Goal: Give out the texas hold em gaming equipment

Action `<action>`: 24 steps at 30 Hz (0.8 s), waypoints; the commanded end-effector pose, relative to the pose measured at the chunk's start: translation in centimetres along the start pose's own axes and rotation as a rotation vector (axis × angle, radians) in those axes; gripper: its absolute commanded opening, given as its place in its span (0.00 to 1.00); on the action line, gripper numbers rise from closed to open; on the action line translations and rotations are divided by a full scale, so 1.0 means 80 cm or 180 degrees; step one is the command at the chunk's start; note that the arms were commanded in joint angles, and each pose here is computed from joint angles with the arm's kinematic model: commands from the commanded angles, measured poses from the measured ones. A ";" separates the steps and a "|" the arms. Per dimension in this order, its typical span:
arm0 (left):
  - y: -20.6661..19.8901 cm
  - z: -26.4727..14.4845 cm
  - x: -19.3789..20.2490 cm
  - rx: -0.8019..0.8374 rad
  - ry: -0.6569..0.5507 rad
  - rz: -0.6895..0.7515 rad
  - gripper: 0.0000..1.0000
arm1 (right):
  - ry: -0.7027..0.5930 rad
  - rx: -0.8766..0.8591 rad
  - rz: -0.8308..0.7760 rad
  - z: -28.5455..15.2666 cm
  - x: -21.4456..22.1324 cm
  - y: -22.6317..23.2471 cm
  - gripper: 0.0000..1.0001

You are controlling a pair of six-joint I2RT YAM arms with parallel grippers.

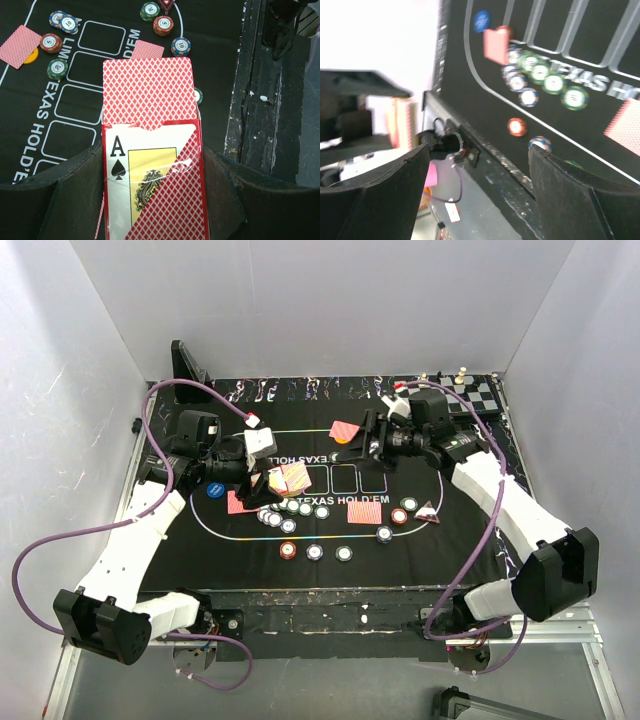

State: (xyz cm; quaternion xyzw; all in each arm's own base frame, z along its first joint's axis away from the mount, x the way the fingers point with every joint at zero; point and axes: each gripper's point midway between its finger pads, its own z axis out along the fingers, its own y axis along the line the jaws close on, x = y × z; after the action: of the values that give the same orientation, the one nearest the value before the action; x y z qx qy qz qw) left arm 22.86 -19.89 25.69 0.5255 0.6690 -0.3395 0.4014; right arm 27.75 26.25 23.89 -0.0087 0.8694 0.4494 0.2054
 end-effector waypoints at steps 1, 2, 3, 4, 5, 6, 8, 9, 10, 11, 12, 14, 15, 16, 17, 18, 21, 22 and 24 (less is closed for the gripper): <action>-0.003 -0.009 -0.020 -0.0009 -0.0142 0.0152 0.00 | 0.0200 -0.0834 -0.0226 -0.002 0.010 0.105 0.87; -0.003 -0.008 -0.019 -0.0009 -0.0134 0.0144 0.00 | 0.0266 -0.0904 -0.0230 0.004 0.015 0.113 0.87; -0.004 -0.009 -0.020 -0.0008 -0.0139 0.0149 0.00 | 0.0317 -0.0969 -0.0254 0.009 0.020 0.122 0.87; -0.004 -0.009 -0.020 -0.0008 -0.0139 0.0149 0.00 | 0.0371 -0.0996 -0.0257 0.015 0.024 0.127 0.88; -0.004 -0.009 -0.019 -0.0011 -0.0136 0.0143 0.00 | 0.0425 -0.1028 -0.0273 0.021 0.030 0.133 0.88; -0.004 -0.009 -0.020 -0.0010 -0.0141 0.0148 0.00 | 0.0469 -0.1046 -0.0272 0.026 0.033 0.137 0.88; -0.004 -0.010 -0.021 -0.0018 -0.0146 0.0153 0.00 | 0.0545 -0.1094 -0.0284 0.037 0.041 0.144 0.88; -0.004 -0.010 -0.021 -0.0018 -0.0146 0.0153 0.00 | 0.0583 -0.1105 -0.0281 0.042 0.044 0.146 0.89; -0.005 -0.010 -0.021 -0.0015 -0.0148 0.0154 0.00 | 0.0608 -0.1123 -0.0291 0.046 0.046 0.150 0.89; -0.004 -0.010 -0.021 -0.0022 -0.0143 0.0153 0.00 | 0.0648 -0.1129 -0.0301 0.051 0.050 0.153 0.89; -0.004 -0.010 -0.021 -0.0022 -0.0143 0.0153 0.00 | 0.0678 -0.1133 -0.0314 0.055 0.053 0.155 0.89; -0.005 -0.010 -0.022 -0.0019 -0.0145 0.0159 0.00 | 0.0727 -0.1143 -0.0316 0.062 0.056 0.157 0.89; -0.004 -0.010 -0.021 -0.0024 -0.0145 0.0152 0.00 | 0.0761 -0.1160 -0.0308 0.065 0.060 0.160 0.89; -0.005 -0.010 -0.022 -0.0021 -0.0148 0.0158 0.00 | 0.0784 -0.1179 -0.0299 0.069 0.061 0.160 0.90; -0.006 -0.011 -0.022 -0.0017 -0.0151 0.0158 0.00 | 0.0803 -0.1205 -0.0274 0.071 0.063 0.161 0.90; -0.005 -0.011 -0.022 -0.0028 -0.0150 0.0166 0.00 | 0.0823 -0.1213 -0.0241 0.073 0.065 0.160 0.90; -0.004 -0.012 -0.023 -0.0035 -0.0152 0.0168 0.00 | 0.0864 -0.1192 -0.0165 0.078 0.068 0.153 0.84; -0.005 -0.011 -0.022 -0.0025 -0.0145 0.0158 0.00 | 0.0869 -0.1196 -0.0154 0.078 0.070 0.153 0.81; -0.005 -0.011 -0.022 -0.0023 -0.0150 0.0162 0.00 | 0.0890 -0.1210 -0.0139 0.077 0.072 0.151 0.74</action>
State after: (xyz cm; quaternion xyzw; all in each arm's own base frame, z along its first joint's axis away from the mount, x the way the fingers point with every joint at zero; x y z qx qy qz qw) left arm 22.86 -19.88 25.70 0.5254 0.6691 -0.3394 0.4015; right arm 22.44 38.89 26.14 -0.1125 0.8119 0.5672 0.0796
